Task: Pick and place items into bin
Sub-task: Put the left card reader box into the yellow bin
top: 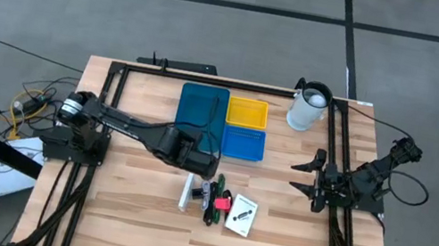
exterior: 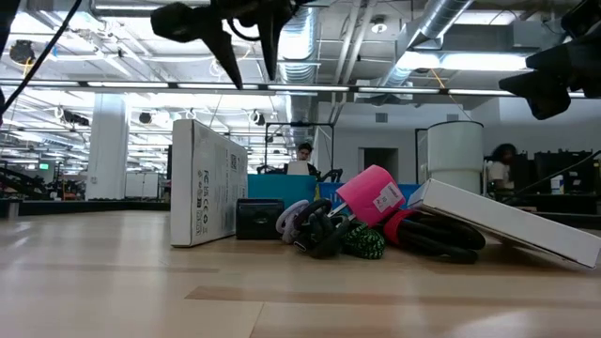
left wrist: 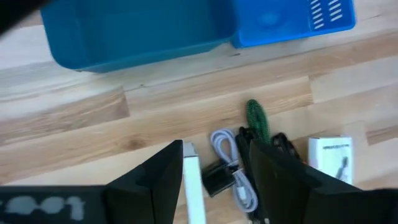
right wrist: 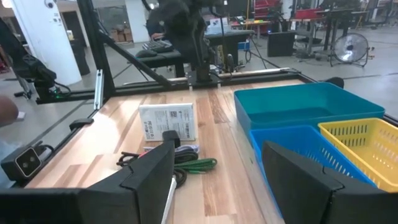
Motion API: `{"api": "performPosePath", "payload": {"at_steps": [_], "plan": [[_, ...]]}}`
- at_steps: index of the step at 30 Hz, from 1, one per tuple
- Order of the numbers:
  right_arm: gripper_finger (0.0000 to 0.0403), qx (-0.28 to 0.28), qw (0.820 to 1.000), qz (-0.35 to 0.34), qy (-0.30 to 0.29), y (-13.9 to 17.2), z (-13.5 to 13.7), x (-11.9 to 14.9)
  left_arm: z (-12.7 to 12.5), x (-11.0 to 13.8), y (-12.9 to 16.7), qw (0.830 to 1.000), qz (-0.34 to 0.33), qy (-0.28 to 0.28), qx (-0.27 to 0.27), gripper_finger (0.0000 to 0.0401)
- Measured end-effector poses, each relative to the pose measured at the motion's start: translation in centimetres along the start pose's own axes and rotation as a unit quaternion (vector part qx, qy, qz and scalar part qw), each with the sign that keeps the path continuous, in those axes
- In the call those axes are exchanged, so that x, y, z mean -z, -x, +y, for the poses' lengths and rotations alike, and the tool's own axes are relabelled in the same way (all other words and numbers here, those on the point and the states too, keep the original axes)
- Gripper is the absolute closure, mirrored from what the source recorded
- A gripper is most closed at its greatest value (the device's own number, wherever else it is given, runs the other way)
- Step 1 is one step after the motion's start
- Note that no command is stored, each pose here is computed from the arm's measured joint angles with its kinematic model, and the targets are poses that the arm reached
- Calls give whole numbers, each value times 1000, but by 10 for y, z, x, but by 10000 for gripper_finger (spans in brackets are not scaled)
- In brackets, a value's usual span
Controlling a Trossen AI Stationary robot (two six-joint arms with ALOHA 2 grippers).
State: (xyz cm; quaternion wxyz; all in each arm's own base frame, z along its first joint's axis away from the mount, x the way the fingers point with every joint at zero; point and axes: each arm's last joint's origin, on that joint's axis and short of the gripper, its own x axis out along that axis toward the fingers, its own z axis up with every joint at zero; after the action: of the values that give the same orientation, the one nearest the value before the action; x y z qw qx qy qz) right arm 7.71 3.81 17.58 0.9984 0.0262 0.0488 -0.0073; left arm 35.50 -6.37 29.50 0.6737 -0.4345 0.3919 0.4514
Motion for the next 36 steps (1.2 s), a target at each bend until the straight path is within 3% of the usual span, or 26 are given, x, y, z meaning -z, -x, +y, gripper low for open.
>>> {"api": "performPosePath", "payload": {"at_steps": [21, 36], "plan": [[168, 1, 1000, 3, 3, 0, 0, 1, -5, 26, -21, 999, 1, -14, -37, 225], [168, 1, 1000, 3, 3, 0, 0, 1, -4, 35, -24, 994, -90, -35, -45, 225]]}}
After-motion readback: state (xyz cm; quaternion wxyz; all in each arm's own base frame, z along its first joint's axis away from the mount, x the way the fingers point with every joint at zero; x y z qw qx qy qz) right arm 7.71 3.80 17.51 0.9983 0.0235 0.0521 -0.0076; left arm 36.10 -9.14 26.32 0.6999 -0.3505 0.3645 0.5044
